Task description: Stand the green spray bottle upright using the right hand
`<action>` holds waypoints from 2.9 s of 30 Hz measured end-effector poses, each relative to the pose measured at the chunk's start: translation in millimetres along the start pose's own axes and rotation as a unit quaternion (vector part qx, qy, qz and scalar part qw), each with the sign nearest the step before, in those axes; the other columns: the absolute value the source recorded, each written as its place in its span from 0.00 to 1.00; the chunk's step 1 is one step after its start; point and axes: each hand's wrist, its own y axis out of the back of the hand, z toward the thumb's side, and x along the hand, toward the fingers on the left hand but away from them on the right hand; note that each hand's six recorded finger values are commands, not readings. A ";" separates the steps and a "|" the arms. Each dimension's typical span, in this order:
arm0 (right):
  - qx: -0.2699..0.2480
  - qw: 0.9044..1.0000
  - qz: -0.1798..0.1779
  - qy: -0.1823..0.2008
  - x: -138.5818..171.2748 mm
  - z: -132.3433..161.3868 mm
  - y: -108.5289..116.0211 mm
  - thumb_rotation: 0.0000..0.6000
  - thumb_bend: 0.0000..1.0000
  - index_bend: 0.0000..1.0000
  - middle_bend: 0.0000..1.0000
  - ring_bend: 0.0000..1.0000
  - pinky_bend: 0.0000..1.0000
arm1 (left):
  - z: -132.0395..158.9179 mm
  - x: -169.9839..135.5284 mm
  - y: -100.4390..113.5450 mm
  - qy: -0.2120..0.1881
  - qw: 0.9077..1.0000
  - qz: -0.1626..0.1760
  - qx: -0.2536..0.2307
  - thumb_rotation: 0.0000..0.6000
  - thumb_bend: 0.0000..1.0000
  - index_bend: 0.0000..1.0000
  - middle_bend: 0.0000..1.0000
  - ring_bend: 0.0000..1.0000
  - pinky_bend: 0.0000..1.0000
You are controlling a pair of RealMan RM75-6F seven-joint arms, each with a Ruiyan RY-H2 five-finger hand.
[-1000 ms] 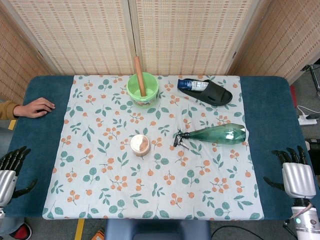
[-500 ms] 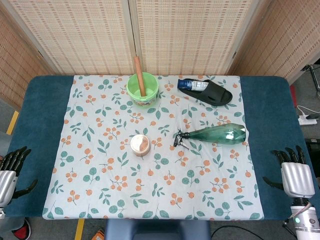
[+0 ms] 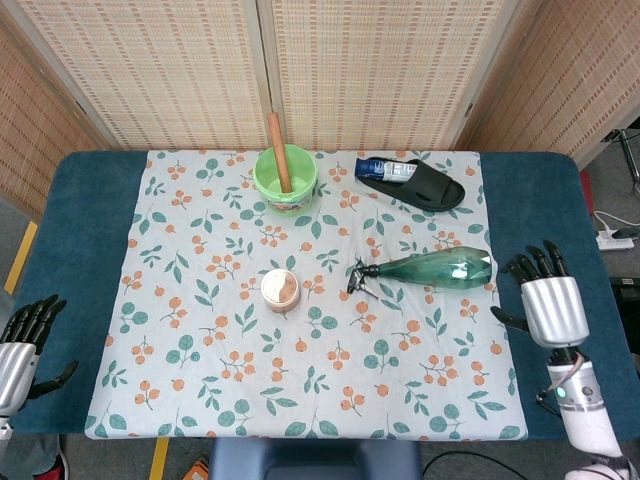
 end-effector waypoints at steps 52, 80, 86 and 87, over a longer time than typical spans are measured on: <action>0.109 0.977 0.142 0.112 -138.8 145.7 -138.1 1.00 0.00 0.38 0.37 0.24 0.20 | 3.4 -3.5 -2.2 -0.010 1.000 -0.023 -0.006 1.00 0.25 0.00 0.00 0.00 0.00; 0.105 0.983 0.108 0.104 -142.7 150.0 -139.7 1.00 0.19 0.66 0.56 0.44 0.44 | 6.5 -3.8 -5.5 -0.021 0.999 -0.034 -0.020 1.00 0.26 0.00 0.00 0.00 0.00; 0.050 0.990 0.057 0.116 -146.2 157.4 -113.5 1.00 0.20 0.67 0.57 0.46 0.46 | 6.5 -3.4 -6.6 -0.021 0.999 -0.037 -0.020 1.00 0.25 0.00 0.00 0.00 0.00; 0.027 0.992 0.040 0.118 -146.8 159.5 -105.3 1.00 0.20 0.67 0.57 0.46 0.47 | 6.7 -3.4 -6.6 -0.022 0.999 -0.037 -0.020 1.00 0.26 0.00 0.00 0.00 0.00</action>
